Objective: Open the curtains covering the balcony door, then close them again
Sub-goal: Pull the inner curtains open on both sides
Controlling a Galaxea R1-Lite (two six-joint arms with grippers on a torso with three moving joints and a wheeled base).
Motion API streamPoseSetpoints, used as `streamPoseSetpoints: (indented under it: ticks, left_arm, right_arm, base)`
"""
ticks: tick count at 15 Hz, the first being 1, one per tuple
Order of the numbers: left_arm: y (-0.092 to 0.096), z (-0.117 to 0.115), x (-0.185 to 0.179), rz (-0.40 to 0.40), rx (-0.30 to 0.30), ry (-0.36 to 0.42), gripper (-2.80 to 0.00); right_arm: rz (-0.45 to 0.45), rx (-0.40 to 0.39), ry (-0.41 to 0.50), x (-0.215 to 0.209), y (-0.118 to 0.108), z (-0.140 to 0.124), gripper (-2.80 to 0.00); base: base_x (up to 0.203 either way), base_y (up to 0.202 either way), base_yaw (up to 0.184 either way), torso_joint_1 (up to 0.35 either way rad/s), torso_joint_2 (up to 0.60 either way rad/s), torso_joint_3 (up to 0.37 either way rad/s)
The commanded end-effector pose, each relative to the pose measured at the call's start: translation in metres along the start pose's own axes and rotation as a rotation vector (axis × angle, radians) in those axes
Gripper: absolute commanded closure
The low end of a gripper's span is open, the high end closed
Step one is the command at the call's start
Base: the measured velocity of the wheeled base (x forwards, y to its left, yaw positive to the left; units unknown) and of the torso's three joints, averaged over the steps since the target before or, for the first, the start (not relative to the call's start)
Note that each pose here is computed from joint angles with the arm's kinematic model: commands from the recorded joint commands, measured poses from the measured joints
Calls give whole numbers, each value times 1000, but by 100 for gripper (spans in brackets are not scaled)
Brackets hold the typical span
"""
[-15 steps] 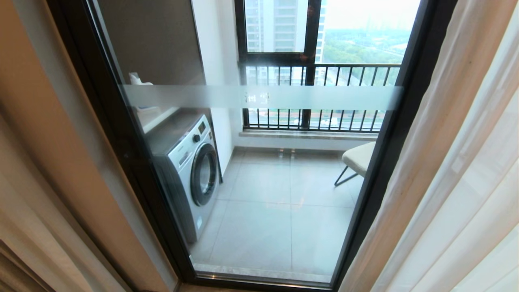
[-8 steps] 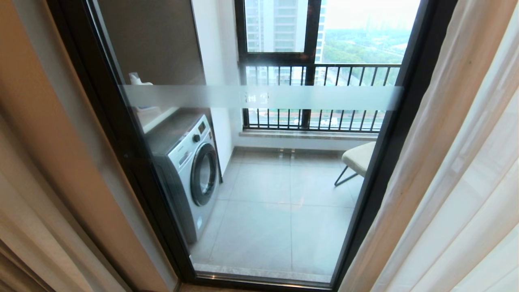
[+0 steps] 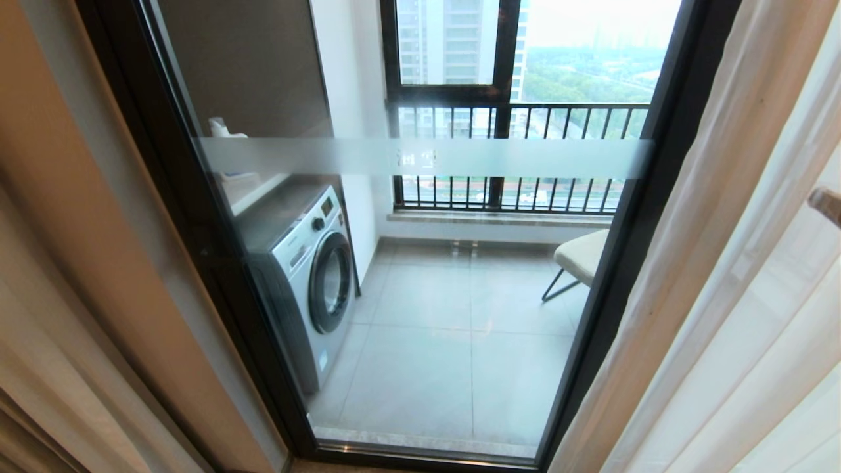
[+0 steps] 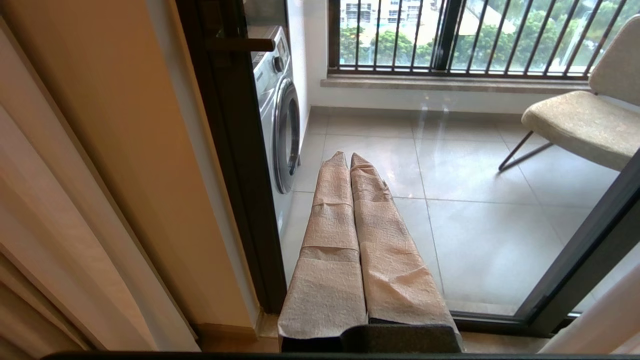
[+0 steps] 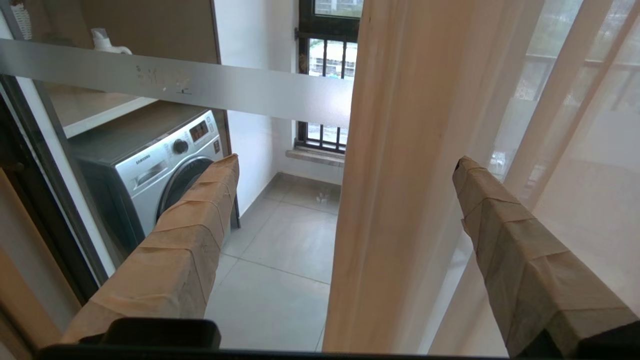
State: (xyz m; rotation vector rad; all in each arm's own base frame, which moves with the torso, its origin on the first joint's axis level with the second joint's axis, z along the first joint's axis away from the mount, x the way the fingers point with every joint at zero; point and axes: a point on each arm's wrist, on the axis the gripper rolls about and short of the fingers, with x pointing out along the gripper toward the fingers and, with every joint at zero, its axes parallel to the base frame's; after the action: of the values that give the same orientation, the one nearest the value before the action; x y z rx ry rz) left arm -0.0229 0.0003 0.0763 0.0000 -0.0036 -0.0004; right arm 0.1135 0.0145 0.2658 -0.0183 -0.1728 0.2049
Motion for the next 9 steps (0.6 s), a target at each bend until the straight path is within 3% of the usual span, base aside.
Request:
streamPoseSetpoints:
  ticks: [1,9]
  left_arm:
    - [0,0,0,0,0,-1,0]
    - [0,0,0,0,0,-1,0]
  right_arm:
    - [-1,-1,15,16,-2,-6,-280]
    - [-94,-24,-29,89,-28,3,-280]
  base:
    - [0,0,0,0,0,0]
    - [0,0,0,0,0,0]
